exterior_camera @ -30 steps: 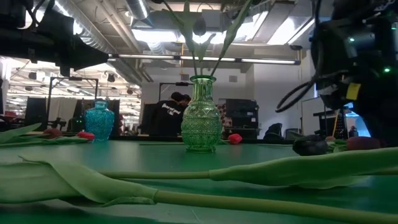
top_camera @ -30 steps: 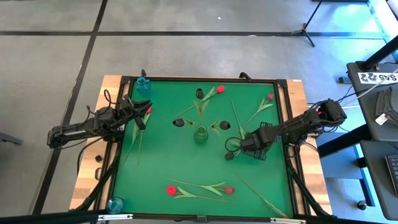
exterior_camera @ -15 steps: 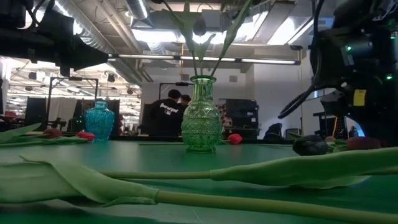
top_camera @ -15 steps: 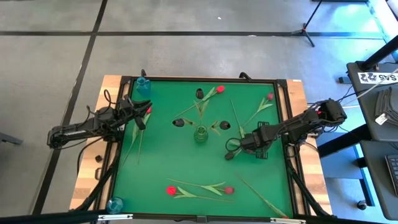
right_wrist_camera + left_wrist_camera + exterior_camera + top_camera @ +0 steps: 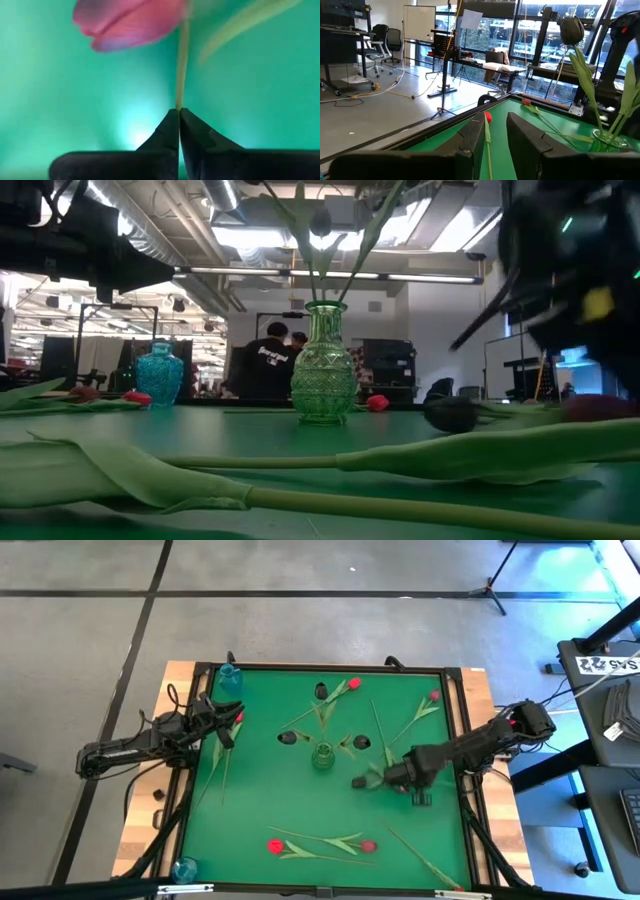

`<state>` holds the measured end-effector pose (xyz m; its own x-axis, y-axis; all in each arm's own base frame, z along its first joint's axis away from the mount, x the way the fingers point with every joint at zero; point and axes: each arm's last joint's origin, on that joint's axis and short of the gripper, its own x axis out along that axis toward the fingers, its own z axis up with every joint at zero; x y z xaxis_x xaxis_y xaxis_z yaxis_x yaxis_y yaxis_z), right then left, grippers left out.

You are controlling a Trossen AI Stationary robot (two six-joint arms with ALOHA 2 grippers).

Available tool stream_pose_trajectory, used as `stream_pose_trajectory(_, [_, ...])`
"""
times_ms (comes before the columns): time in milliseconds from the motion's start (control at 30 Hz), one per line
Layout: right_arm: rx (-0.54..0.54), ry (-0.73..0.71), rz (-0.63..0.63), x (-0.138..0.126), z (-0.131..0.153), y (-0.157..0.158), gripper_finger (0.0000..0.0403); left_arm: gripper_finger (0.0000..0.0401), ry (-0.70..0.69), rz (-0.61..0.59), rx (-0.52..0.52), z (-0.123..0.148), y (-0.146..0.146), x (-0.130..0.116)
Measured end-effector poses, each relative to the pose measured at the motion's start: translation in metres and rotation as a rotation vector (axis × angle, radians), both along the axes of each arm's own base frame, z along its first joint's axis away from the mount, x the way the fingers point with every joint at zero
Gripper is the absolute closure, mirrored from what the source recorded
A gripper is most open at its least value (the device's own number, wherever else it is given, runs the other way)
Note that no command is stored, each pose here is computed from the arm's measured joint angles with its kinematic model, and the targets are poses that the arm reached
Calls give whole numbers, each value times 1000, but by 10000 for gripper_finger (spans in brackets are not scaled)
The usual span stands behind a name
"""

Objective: Sort flowers into vase by color
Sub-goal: Put the black tulip into the green vase

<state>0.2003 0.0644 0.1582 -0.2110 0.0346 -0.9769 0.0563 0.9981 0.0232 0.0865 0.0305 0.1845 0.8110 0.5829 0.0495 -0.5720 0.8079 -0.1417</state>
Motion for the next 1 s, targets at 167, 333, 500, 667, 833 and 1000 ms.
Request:
stream_pose_trajectory(167, [254, -23, 9, 12, 28, 34, 396, 322, 0, 0, 0, 0, 0, 0])
stream_pose_trajectory(333, [505, -18, -156, 23, 48, 64, 399, 322, 0, 0, 0, 0, 0, 0])
stream_pose_trajectory(500, [783, -160, -251, 46, 68, 96, 401, 322, 0, 0, 0, 0, 0, 0])
stream_pose_trajectory(667, [913, -465, -230, 69, 99, 112, 401, 322, 0, 0, 0, 0, 0, 0])
stream_pose_trajectory(833, [841, -746, -127, 81, 126, 113, 402, 322, 0, 0, 0, 0, 0, 0])
stream_pose_trajectory(1000, [732, -1016, 29, 89, 148, 114, 402, 322, 0, 0, 0, 0, 0, 0])
